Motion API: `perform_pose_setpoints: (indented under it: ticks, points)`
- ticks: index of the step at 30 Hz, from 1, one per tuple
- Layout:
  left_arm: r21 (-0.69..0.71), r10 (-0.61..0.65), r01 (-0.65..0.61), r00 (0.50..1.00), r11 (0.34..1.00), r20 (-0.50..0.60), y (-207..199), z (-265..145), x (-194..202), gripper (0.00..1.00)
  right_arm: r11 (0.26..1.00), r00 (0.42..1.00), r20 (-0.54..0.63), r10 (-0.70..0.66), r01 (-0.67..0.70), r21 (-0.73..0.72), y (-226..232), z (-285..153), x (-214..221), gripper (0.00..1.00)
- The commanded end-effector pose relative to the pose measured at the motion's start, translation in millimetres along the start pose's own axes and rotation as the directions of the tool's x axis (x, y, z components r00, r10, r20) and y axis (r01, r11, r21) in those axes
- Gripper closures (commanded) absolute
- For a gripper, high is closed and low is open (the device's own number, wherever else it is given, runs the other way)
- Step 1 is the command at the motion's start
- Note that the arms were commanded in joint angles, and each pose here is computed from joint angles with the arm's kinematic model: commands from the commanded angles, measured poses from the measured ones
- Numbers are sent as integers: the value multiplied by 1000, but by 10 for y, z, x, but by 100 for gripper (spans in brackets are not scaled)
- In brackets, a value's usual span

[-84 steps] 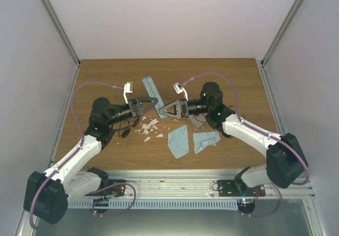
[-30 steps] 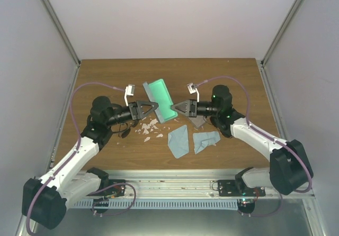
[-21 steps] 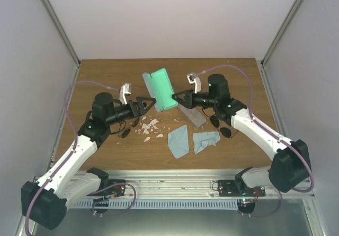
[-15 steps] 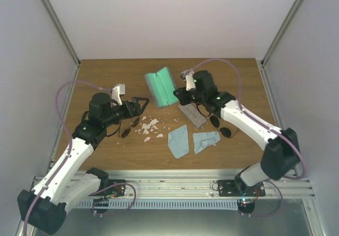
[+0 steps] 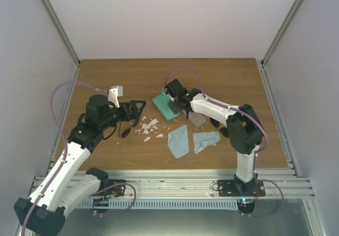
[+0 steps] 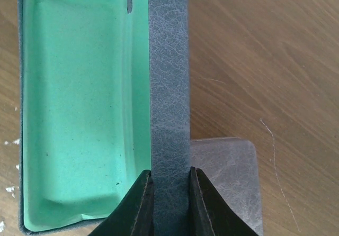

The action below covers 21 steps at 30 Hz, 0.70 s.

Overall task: Organize the sunglasses
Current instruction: Place the sunglasses case at the center of the board.

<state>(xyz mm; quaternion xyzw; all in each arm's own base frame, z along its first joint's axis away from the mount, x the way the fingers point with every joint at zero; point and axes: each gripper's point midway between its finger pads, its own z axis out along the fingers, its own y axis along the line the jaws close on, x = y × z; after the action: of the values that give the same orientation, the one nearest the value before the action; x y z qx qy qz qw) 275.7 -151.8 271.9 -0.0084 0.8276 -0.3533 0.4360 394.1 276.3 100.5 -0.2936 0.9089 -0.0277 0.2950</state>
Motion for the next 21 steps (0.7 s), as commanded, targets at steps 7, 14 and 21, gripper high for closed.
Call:
perform_pose_setpoints:
  ticks: [7,14,21]
  points:
    - [34,62,-63,998,997,16,-54,6,-35,1,972,969,81,-235,236,-10,277,-62,-249,96]
    - [37,79,-80,997,996,19,-59,-1,-34,1,967,963,88,-254,256,-12,307,-30,-263,90]
    - [21,78,-78,997,997,18,-35,-8,-37,1,988,978,158,-138,148,-52,298,-345,-389,41]
